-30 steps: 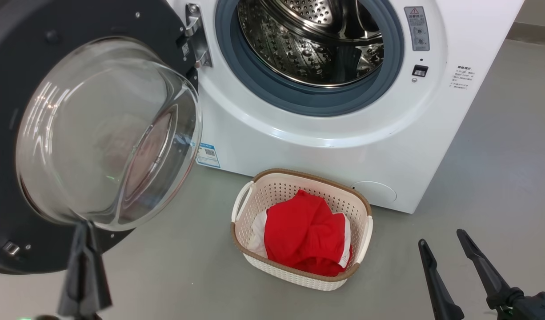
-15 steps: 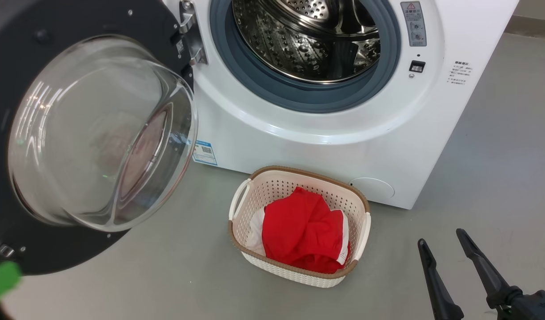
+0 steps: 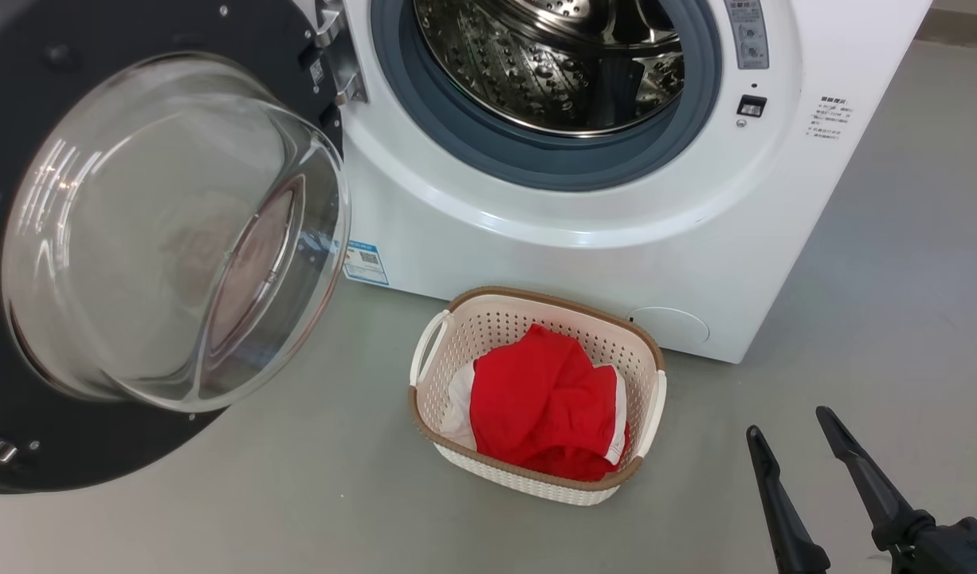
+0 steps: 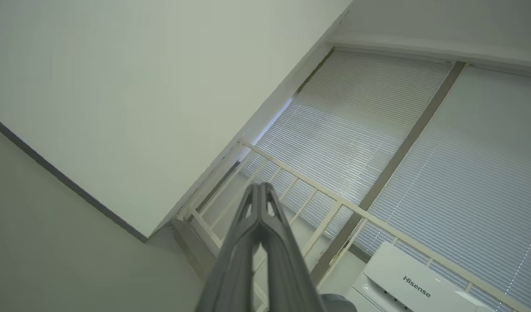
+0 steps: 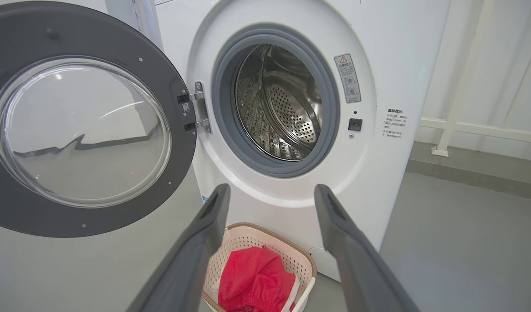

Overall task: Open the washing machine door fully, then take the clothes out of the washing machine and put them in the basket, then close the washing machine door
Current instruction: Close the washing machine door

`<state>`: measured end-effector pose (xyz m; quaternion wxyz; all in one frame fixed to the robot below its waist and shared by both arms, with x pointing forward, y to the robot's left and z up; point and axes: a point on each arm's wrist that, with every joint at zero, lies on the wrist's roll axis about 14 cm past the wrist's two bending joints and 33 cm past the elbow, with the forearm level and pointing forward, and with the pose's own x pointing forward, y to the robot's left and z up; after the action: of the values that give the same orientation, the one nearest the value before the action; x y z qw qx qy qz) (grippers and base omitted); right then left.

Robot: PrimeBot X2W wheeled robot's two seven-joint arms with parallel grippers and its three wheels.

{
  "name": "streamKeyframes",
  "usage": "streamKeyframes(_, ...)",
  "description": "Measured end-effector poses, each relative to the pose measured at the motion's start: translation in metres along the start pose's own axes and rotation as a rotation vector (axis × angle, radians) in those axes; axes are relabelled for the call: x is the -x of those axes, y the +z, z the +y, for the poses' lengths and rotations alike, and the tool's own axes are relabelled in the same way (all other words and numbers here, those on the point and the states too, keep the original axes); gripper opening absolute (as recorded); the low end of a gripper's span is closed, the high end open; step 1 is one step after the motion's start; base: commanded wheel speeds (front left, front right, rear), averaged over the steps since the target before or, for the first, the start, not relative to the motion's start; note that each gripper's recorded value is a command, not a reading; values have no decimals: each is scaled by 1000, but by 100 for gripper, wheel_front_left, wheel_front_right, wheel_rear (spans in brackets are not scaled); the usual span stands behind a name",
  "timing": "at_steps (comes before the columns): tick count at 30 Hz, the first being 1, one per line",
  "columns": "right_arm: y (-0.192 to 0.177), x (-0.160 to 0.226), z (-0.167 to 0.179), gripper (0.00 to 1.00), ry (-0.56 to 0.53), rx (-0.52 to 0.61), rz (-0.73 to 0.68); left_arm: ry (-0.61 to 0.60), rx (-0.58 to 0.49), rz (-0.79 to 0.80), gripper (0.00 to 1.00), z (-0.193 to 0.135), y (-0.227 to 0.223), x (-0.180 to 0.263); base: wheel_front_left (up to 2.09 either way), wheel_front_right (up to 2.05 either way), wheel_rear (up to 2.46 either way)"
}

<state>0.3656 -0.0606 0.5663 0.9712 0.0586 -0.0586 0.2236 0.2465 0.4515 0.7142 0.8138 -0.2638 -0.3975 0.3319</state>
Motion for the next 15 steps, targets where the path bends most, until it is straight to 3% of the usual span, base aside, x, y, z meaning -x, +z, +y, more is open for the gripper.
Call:
streamKeyframes(6,-3,-1,-2,100,-3,-3,12,193,172,132,0,45,-24,-25,0,0,0)
streamKeyframes(15,-4,-2,-3,100,-7,-4,18,345,395,461,0,67,-85,-30,0,0,0)
